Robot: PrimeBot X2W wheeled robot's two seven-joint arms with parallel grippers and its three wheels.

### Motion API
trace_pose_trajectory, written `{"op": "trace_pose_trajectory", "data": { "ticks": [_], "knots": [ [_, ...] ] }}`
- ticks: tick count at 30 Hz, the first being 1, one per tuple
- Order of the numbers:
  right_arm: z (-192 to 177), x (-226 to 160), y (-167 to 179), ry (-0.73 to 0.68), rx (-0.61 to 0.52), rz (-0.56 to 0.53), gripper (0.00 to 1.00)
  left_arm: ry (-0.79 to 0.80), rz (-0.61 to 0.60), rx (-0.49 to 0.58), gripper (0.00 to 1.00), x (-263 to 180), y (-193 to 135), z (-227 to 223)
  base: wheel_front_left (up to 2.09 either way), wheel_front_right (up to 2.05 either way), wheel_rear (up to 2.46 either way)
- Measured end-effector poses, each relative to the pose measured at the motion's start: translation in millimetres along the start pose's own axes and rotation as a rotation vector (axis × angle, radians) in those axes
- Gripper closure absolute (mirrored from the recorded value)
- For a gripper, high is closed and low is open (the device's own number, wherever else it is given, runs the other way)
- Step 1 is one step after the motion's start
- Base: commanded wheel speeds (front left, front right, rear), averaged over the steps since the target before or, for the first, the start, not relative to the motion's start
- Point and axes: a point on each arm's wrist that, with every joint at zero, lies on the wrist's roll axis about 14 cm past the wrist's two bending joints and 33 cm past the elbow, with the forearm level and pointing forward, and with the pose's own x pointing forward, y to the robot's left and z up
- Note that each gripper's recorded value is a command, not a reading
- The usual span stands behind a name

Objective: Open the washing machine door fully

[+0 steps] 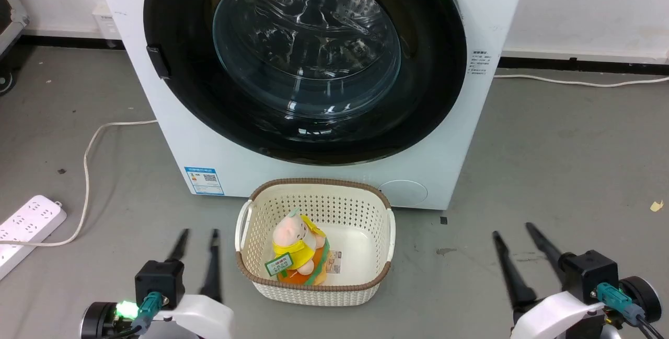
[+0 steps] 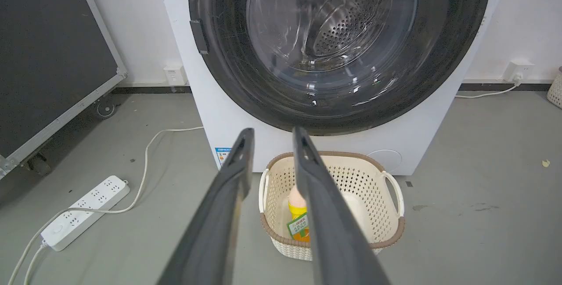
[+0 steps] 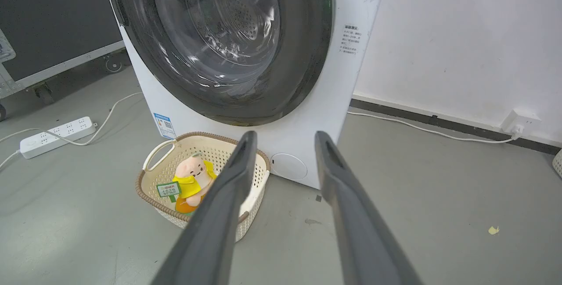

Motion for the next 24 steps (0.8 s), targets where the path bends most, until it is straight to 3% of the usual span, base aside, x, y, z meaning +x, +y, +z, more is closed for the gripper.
{"op": "trace_pose_trajectory", "data": {
  "ticks": [24],
  "knots": [
    [5.0,0.5,1.1,-0.042,0.040,0.004,0.00,-0.025,-0.019,-0.001,0.00,-1.1,-8.5,0.6,0.00,0.00,0.00]
  ]
}}
